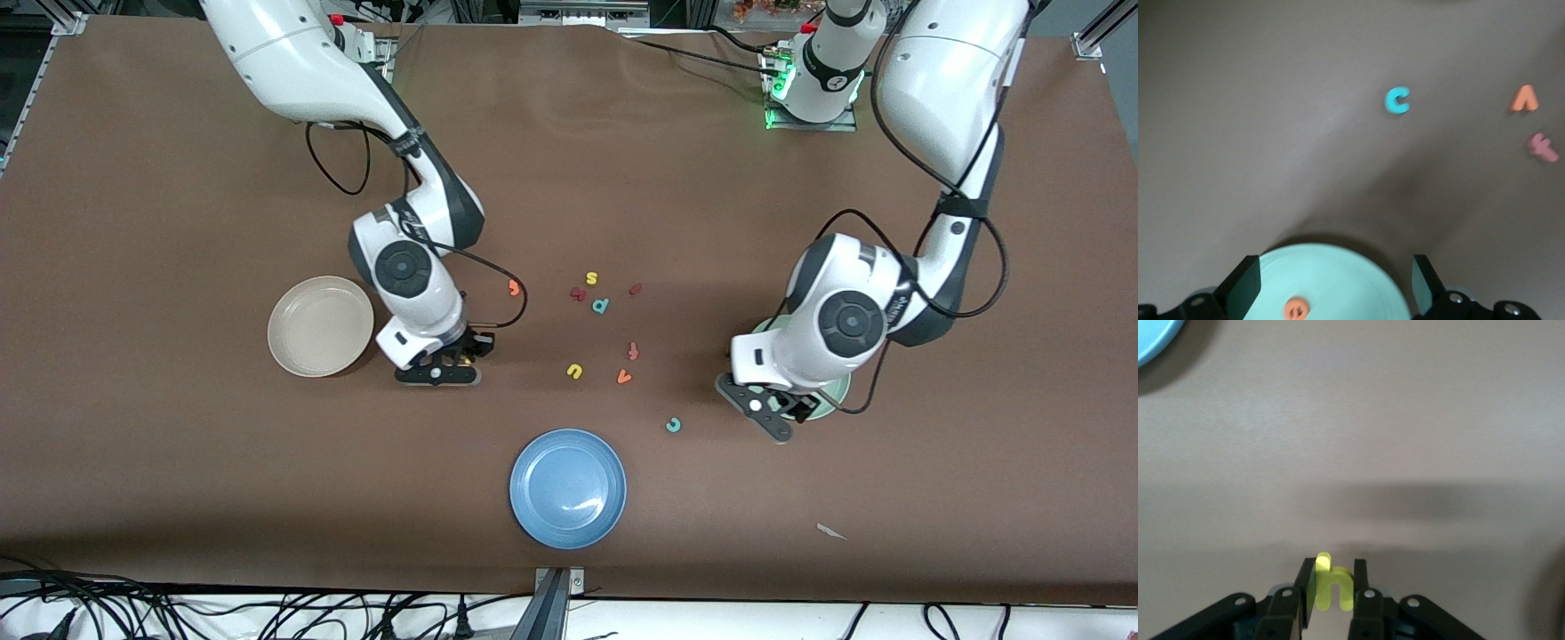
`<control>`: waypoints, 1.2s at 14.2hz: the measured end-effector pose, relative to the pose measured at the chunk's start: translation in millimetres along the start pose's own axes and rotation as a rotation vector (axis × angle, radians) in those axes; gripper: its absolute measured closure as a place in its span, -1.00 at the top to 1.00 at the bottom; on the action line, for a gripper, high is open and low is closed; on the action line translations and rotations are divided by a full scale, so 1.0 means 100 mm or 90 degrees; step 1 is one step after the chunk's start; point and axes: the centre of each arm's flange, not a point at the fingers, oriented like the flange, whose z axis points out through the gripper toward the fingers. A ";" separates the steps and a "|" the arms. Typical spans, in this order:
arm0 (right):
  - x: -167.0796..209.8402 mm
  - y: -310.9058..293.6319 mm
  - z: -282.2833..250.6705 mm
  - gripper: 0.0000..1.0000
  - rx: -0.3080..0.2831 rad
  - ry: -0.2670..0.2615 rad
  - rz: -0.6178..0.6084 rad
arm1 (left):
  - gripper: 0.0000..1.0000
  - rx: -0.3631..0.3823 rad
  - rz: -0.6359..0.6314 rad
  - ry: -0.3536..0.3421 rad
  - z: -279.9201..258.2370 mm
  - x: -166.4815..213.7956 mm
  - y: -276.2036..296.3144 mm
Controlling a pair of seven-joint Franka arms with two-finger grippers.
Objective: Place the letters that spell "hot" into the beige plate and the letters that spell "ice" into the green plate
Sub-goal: 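Release the h on the beige plate while the left gripper reaches the c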
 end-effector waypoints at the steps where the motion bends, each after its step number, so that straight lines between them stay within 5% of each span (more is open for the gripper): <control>1: 0.04 0.14 -0.12 -0.48 -0.005 -0.008 -0.009 | 1.00 -0.002 0.010 0.001 0.07 0.10 0.10; 8: -0.14 1.70 -0.30 -0.48 -0.047 -0.047 -0.094 | 0.97 0.006 0.051 0.066 0.58 0.69 0.42; 15: -0.55 2.61 0.05 -0.48 -0.061 -0.018 -0.137 | 0.46 0.008 0.053 0.092 1.00 0.75 0.46; 17: -0.57 2.59 0.08 -0.18 -0.050 -0.017 -0.123 | 0.25 0.008 0.052 0.088 1.05 0.73 0.44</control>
